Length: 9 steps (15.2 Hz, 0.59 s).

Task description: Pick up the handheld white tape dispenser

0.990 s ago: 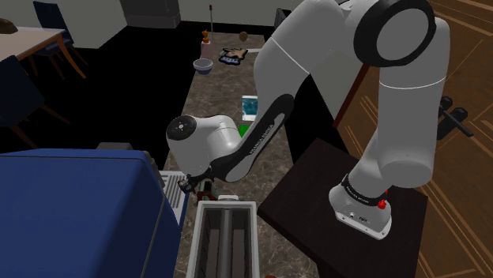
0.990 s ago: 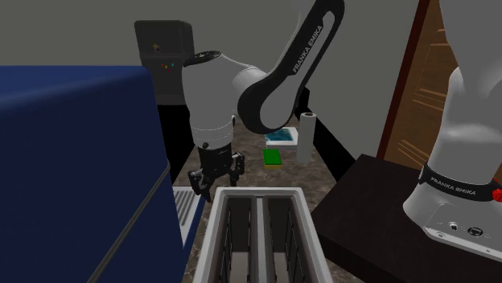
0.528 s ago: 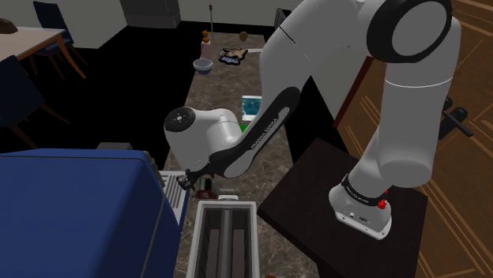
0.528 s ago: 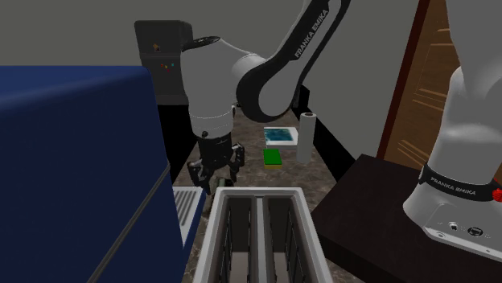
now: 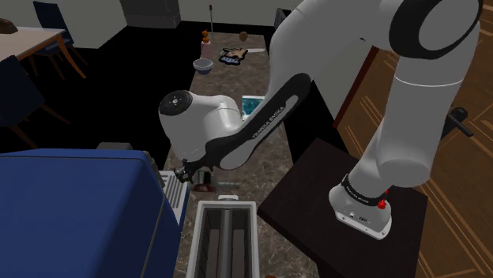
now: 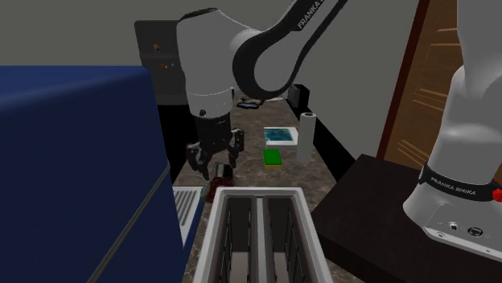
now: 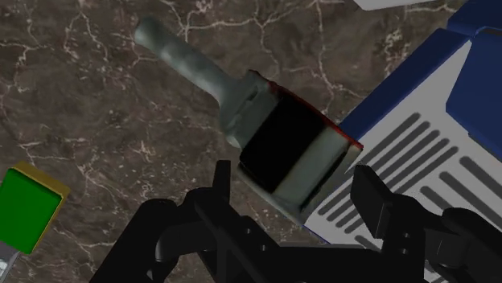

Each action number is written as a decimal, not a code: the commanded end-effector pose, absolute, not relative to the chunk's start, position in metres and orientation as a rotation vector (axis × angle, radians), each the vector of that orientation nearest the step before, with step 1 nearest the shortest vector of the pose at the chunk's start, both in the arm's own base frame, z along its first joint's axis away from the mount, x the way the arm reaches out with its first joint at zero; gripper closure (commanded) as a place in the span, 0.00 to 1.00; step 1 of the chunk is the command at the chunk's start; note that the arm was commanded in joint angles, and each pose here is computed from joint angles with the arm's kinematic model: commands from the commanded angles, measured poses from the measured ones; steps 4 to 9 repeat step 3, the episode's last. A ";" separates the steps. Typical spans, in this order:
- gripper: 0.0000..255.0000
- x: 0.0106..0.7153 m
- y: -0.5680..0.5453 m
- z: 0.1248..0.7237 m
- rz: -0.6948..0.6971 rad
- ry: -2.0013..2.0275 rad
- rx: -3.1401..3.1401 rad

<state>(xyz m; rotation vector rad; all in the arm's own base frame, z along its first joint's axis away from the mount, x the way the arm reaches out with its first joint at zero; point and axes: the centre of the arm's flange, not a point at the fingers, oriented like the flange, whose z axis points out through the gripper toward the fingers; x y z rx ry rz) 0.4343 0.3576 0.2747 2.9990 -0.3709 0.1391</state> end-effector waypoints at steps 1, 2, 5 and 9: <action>1.00 0.434 0.358 0.285 0.139 -0.371 2.999; 1.00 0.434 0.358 0.286 0.139 -0.371 2.999; 1.00 0.434 0.358 0.286 0.139 -0.371 2.999; 1.00 0.434 0.358 0.286 0.139 -0.371 2.999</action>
